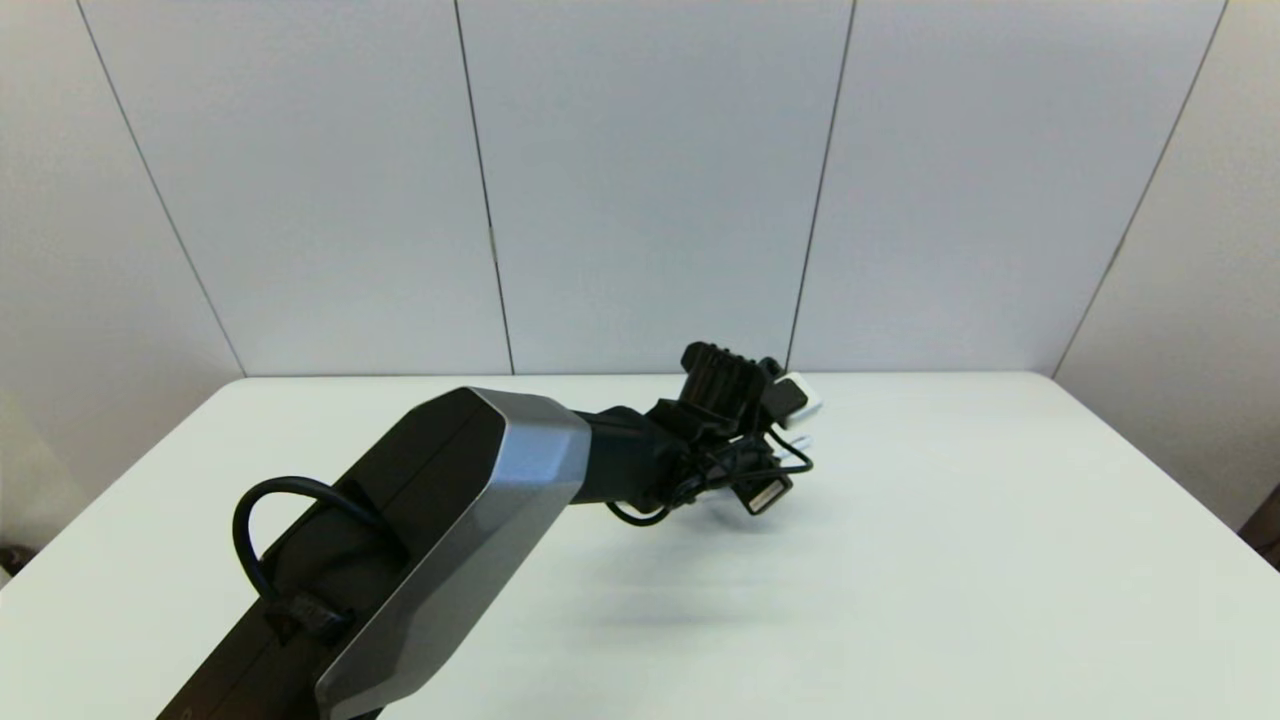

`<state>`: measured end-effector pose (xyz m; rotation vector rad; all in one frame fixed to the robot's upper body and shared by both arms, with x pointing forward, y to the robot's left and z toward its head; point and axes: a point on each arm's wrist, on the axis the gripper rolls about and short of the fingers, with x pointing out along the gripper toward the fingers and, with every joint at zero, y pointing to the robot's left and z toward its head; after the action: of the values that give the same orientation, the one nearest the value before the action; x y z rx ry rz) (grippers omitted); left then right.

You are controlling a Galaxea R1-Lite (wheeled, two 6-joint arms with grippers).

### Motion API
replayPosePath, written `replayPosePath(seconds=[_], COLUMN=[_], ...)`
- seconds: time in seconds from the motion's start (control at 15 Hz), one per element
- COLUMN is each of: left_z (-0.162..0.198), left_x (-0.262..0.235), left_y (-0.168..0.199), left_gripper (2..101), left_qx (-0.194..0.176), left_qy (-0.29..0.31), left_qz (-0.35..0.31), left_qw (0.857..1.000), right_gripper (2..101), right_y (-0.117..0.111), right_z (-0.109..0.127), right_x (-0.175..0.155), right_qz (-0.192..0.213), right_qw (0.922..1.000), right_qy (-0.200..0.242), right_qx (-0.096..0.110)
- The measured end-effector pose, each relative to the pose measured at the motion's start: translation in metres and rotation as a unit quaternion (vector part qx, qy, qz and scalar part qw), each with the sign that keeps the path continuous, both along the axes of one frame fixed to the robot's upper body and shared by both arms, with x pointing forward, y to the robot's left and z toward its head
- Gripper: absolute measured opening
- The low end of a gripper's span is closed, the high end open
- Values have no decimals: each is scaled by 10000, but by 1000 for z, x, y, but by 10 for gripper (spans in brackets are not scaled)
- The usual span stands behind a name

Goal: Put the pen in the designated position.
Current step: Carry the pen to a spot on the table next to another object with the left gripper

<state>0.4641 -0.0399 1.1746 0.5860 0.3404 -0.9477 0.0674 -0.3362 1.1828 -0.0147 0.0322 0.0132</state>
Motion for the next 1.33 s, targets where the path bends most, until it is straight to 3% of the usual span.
replayPosePath(seconds=[0.73, 1.07, 1.33], left_z=[-5, -6, -5], left_x=[2, 4, 4], left_y=[1, 3, 4], left_gripper=[59, 400, 562], left_qx=[13, -22, -26], left_qy=[52, 107, 100], left_qz=[30, 96, 101], left_qw=[10000, 9999, 9999], right_gripper=[980, 980, 980], right_y=[0, 0, 0], right_z=[0, 0, 0], right_x=[0, 0, 0], right_qz=[-1, -1, -1], right_qw=[10000, 10000, 10000], right_qy=[0, 1, 2], right_qx=[3, 3, 5])
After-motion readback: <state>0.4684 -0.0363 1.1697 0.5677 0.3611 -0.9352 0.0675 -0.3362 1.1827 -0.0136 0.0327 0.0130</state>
